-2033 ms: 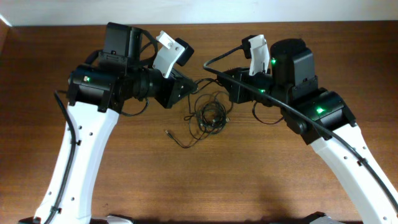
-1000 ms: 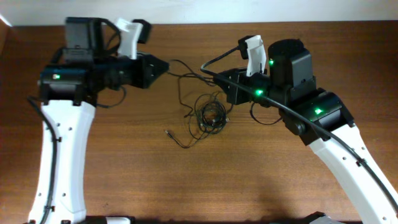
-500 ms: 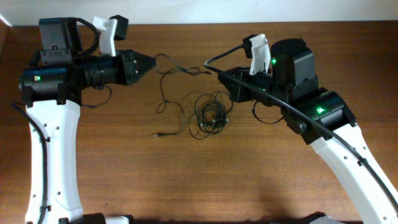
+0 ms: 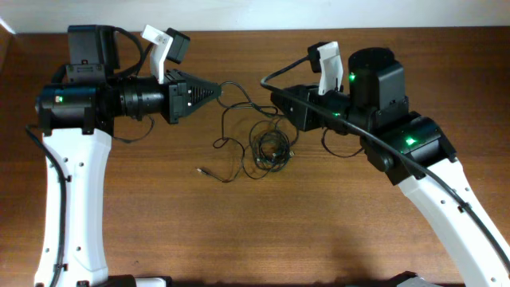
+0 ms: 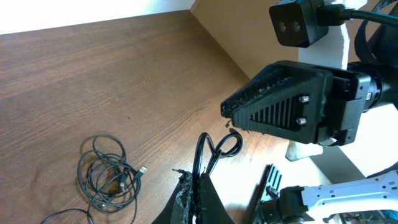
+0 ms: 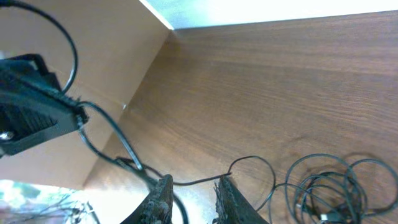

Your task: Untangle cables

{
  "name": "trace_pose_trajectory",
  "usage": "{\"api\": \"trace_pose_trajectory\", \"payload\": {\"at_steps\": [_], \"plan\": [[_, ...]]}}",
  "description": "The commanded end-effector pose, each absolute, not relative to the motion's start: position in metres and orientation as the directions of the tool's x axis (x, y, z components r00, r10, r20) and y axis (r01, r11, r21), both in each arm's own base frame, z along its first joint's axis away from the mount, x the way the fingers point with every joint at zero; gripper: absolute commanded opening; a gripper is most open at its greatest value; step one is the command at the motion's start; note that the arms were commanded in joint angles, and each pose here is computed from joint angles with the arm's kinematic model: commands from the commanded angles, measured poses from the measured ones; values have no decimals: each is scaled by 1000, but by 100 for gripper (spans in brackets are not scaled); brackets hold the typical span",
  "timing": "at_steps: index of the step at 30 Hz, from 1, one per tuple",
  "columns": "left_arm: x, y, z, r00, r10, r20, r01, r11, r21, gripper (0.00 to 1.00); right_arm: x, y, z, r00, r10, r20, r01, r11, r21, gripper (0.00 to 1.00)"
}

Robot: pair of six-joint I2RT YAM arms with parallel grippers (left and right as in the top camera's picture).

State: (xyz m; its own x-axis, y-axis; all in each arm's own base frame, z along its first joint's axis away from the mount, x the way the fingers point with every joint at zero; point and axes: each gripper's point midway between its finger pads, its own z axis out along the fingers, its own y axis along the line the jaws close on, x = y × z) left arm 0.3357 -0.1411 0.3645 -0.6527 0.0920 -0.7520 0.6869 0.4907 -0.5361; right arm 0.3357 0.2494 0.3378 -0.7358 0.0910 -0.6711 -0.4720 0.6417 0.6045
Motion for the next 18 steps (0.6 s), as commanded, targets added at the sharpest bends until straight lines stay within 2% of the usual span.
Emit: {"api": "trace_pose_trajectory", "payload": {"at_steps": [1, 6, 10, 14, 18], "plan": [[334, -142, 369, -622, 106, -776, 712, 487, -505, 0, 324, 256, 344, -753, 61, -655, -502, 590, 633, 24], [333, -144, 373, -609, 100, -786, 728, 464, -505, 0, 318, 255, 332, -796, 48, -604, -461, 599, 655, 24], [333, -145, 375, -605, 98, -791, 733, 456, -504, 0, 320, 256, 332, -793, 50, -608, -464, 596, 655, 24], [333, -145, 375, -605, 98, -791, 733, 456, -504, 0, 322, 257, 337, -794, 76, -603, -453, 587, 671, 14], [333, -145, 375, -604, 98, -791, 734, 456, -504, 0, 319, 259, 337, -802, 68, -593, -455, 573, 682, 13]]}}
